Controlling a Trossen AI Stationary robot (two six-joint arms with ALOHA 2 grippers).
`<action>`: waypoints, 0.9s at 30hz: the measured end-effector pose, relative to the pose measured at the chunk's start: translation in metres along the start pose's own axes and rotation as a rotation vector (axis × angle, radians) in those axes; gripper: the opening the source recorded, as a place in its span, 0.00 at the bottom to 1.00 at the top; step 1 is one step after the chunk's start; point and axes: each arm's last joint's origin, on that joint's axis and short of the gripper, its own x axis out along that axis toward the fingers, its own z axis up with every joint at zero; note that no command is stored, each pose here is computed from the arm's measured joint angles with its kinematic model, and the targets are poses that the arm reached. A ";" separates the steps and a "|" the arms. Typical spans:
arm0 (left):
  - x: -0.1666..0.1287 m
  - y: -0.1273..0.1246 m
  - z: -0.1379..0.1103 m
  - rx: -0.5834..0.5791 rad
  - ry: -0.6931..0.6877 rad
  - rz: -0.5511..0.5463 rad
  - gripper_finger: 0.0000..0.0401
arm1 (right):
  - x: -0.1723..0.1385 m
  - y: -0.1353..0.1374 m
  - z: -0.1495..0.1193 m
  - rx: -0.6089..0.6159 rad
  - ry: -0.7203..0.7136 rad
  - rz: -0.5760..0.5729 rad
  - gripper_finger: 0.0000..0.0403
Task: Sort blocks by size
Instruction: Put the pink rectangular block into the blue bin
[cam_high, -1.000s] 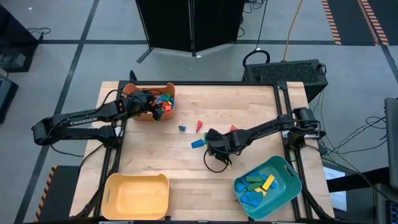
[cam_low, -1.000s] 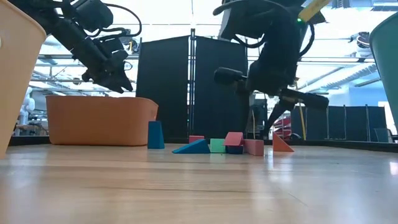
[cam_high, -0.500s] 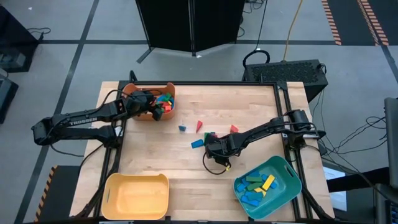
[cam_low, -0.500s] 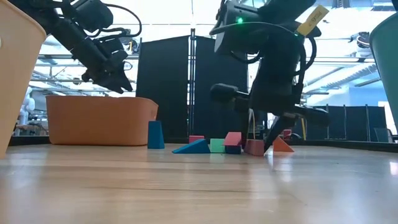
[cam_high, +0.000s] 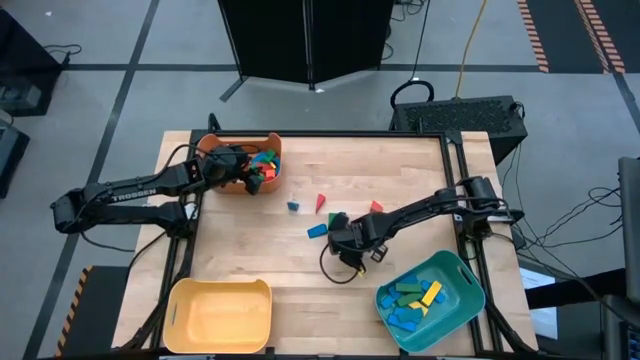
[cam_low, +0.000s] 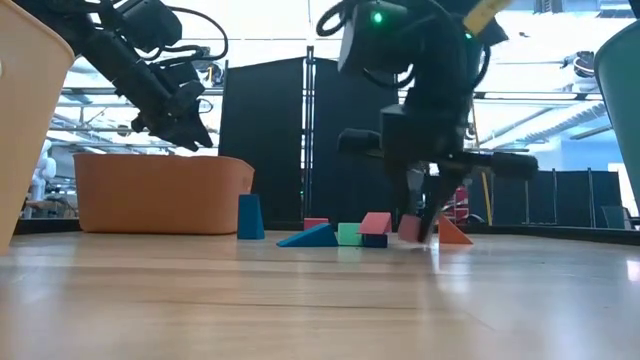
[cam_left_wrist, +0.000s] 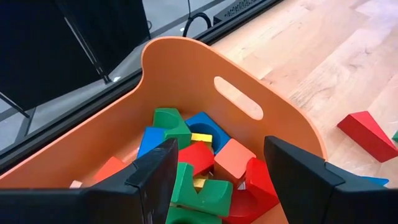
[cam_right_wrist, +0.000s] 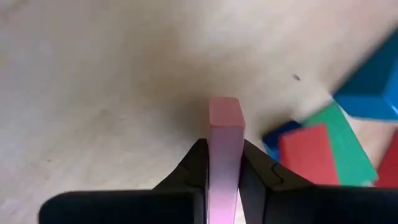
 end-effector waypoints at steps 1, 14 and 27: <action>0.000 0.000 0.000 0.000 0.000 -0.001 0.60 | -0.004 -0.002 0.000 0.023 0.001 -0.002 0.09; 0.000 0.000 0.000 0.000 0.002 -0.013 0.60 | -0.096 -0.003 -0.029 0.405 -0.079 -0.066 0.09; 0.000 -0.002 0.006 -0.017 -0.055 -0.027 0.60 | -0.192 0.042 -0.076 0.802 -0.254 -0.059 0.09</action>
